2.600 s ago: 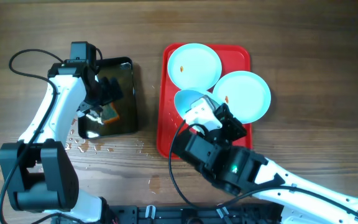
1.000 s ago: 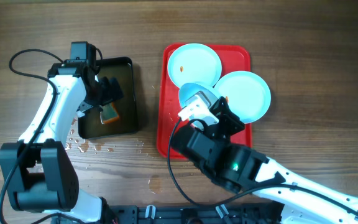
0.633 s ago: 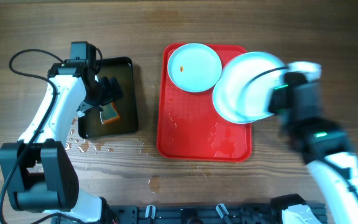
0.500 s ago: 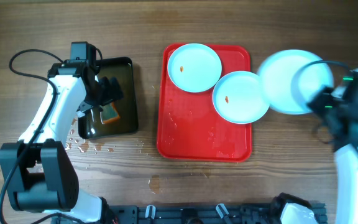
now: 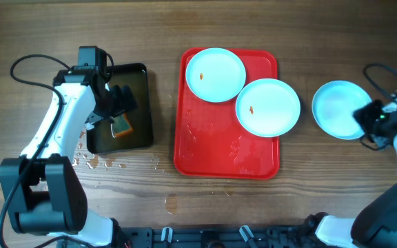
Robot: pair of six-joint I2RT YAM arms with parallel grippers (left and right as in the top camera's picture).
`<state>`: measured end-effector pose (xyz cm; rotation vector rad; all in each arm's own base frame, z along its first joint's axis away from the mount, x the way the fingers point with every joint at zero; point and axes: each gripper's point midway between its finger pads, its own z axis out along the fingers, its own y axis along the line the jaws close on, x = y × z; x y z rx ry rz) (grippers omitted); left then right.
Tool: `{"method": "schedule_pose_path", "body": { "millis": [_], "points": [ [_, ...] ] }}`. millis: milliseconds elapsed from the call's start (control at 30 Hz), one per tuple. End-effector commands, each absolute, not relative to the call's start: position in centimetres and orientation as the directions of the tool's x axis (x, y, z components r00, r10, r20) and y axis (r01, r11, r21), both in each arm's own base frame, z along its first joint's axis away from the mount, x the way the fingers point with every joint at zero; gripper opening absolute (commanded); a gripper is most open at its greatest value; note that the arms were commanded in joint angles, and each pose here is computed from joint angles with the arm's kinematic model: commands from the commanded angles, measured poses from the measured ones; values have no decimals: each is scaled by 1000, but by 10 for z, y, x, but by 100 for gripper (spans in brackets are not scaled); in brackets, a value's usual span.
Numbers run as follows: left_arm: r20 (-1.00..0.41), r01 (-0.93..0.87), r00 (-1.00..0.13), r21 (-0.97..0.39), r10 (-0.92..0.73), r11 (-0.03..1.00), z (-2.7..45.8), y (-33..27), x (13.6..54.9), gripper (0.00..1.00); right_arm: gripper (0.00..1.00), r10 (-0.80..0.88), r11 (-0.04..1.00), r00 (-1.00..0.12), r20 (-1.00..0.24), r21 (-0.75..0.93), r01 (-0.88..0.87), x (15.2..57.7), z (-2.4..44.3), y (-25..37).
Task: Clean dirty plates on tray and stack at the side
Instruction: 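Carry the plate right of the red tray and set it down, then grip the lower-left plate rim with right gripper and drag it center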
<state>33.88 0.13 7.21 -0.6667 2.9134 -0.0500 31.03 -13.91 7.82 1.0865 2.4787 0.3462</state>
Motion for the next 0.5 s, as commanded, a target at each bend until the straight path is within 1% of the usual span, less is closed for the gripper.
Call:
{"method": "schedule_pose_path", "body": {
  "millis": [0,67,100,133,167,233,300,333,367,467],
  "points": [
    [-139,-430,-889,-70,-436,900,72,2,337,100,51,472,846,-837,-275,410,343,320,87,-60],
    [-126,-431,-891,-64,-436,900,71,2,334,100,54,409,895,-872,-268,303,326,317,75,-45],
    [-111,-431,-893,-62,-436,900,71,2,330,100,54,423,904,-864,-274,197,380,314,69,-50],
    [-107,-431,-894,-69,-436,900,71,0,330,100,55,445,894,-845,-297,95,438,313,67,-58],
    [-91,-428,-896,-91,-435,899,71,-4,329,100,54,410,906,-848,-336,40,422,320,69,-57],
    [-76,-425,-897,-115,-435,898,71,-9,328,100,52,327,942,-869,-371,53,332,336,68,-38],
    [-74,-425,-898,-118,-435,898,71,-10,328,100,47,299,952,-880,-369,52,301,342,60,-27],
    [-74,-425,-898,-118,-435,898,71,-10,328,100,43,292,954,-885,-362,50,294,343,56,-25],
    [-73,-425,-898,-117,-435,898,71,-10,327,100,41,282,958,-893,-349,52,282,343,52,-21],
    [-71,-425,-898,-116,-435,898,71,-10,327,100,40,276,961,-913,-301,64,270,340,36,-16]
  ]
}}
